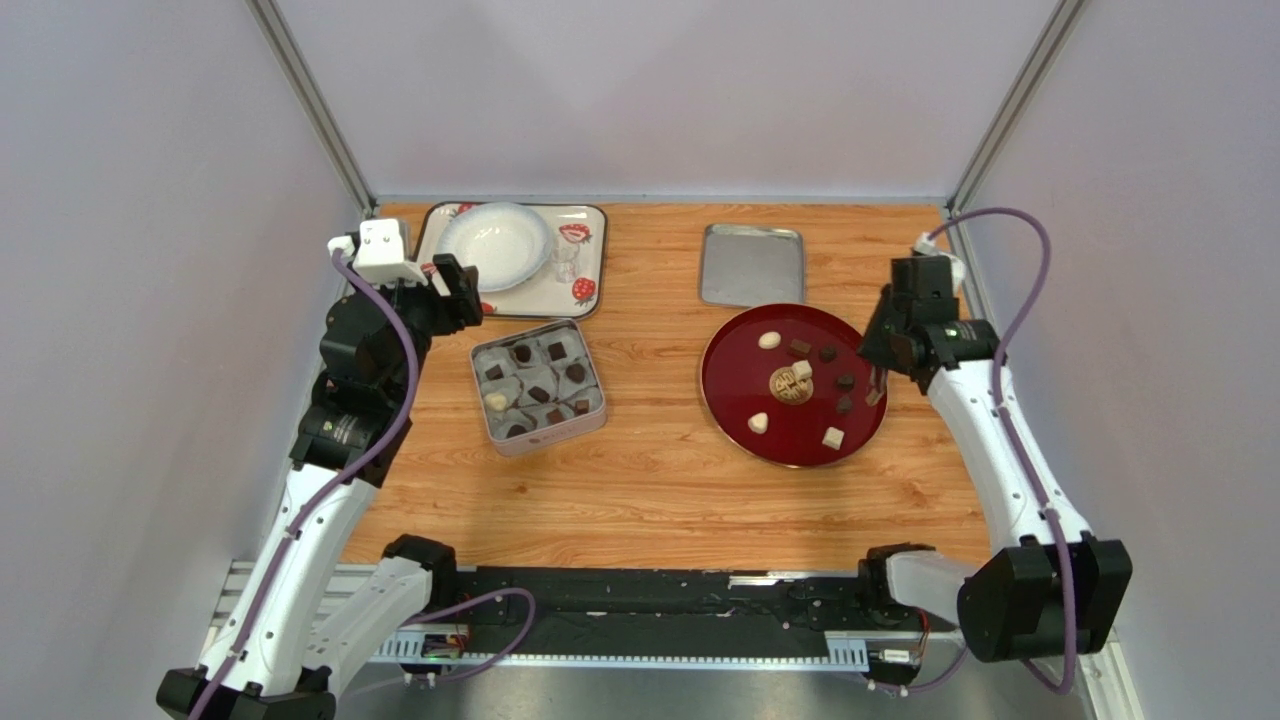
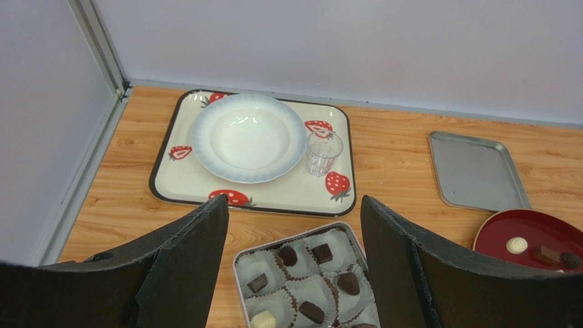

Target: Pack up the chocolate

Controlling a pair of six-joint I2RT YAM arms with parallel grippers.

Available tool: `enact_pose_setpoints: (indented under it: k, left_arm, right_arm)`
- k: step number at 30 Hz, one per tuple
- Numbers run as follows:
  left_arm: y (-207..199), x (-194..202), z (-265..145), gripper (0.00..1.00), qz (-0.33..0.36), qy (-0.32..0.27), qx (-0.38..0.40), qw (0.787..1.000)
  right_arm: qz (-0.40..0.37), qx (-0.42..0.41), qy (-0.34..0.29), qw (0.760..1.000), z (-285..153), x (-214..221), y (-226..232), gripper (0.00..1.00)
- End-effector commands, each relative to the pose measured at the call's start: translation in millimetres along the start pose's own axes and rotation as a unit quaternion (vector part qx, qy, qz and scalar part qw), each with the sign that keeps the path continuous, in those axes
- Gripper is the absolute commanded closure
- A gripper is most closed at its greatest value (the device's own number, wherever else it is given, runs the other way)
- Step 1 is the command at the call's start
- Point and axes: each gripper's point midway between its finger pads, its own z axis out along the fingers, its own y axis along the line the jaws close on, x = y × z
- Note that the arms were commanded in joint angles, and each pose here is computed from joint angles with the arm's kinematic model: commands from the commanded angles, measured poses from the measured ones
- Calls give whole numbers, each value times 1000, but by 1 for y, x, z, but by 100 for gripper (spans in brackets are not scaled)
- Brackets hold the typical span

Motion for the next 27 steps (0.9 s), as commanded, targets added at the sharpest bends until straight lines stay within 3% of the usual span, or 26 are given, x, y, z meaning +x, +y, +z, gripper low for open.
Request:
enact_pose_setpoints:
  k: [1, 5, 9, 16, 27]
  left_arm:
    - [-1, -28, -8, 21, -8, -33, 2, 999]
    - [-1, -29, -8, 21, -8, -33, 2, 999]
    - [-2, -27, -7, 21, -9, -27, 2, 1000]
    - [-3, -26, -7, 21, -9, -24, 5, 1000]
    - [-2, -28, -8, 21, -9, -27, 4, 1000]
  right_arm:
    - [91, 52, -56, 993, 5, -24, -52, 68]
    - [139, 98, -32, 985, 28, -8, -94, 68]
    - [148, 102, -23, 983, 53, 6, -102, 67]
    - [161, 146, 53, 975, 82, 50, -121, 66]
    - [178, 185, 129, 958, 89, 95, -135, 60]
